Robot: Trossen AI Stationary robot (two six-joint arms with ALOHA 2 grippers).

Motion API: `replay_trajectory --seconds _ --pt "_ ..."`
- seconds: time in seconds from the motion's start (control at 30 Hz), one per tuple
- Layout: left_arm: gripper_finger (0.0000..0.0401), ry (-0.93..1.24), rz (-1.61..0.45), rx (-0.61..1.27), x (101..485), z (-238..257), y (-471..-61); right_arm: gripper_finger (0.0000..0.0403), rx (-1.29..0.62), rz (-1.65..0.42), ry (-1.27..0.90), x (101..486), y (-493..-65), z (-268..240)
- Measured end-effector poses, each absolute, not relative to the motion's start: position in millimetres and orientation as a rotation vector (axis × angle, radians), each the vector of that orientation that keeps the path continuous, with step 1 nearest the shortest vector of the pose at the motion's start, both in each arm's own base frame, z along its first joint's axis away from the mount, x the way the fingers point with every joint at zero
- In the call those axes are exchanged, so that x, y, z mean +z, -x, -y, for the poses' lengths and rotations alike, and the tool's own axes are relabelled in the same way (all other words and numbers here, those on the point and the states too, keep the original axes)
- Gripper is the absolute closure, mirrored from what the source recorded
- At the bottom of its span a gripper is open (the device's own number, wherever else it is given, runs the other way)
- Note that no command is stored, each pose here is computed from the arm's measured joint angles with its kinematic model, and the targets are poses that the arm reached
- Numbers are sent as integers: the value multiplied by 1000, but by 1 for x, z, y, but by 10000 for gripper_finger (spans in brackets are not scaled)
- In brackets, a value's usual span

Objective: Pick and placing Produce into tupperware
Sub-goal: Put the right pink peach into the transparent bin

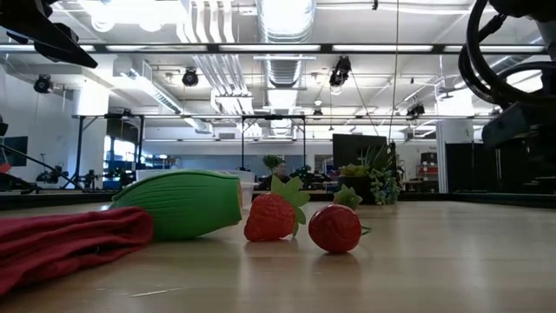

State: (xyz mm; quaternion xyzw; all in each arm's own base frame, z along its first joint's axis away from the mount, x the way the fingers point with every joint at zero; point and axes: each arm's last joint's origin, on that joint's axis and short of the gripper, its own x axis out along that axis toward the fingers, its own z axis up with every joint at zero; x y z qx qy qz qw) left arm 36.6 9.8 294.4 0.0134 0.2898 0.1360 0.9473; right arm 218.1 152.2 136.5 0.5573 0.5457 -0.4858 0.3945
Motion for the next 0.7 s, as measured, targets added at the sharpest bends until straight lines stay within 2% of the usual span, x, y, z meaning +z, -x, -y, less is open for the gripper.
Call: replay_trajectory --seconds 0.17,0.7 --pt "82 -27 -590 278 294 -10 -37 204 -1211 -1387 -1403 136 -217 -155" --pt "82 -26 -590 278 294 -10 -37 202 -1187 -1387 -1400 137 -211 -168"
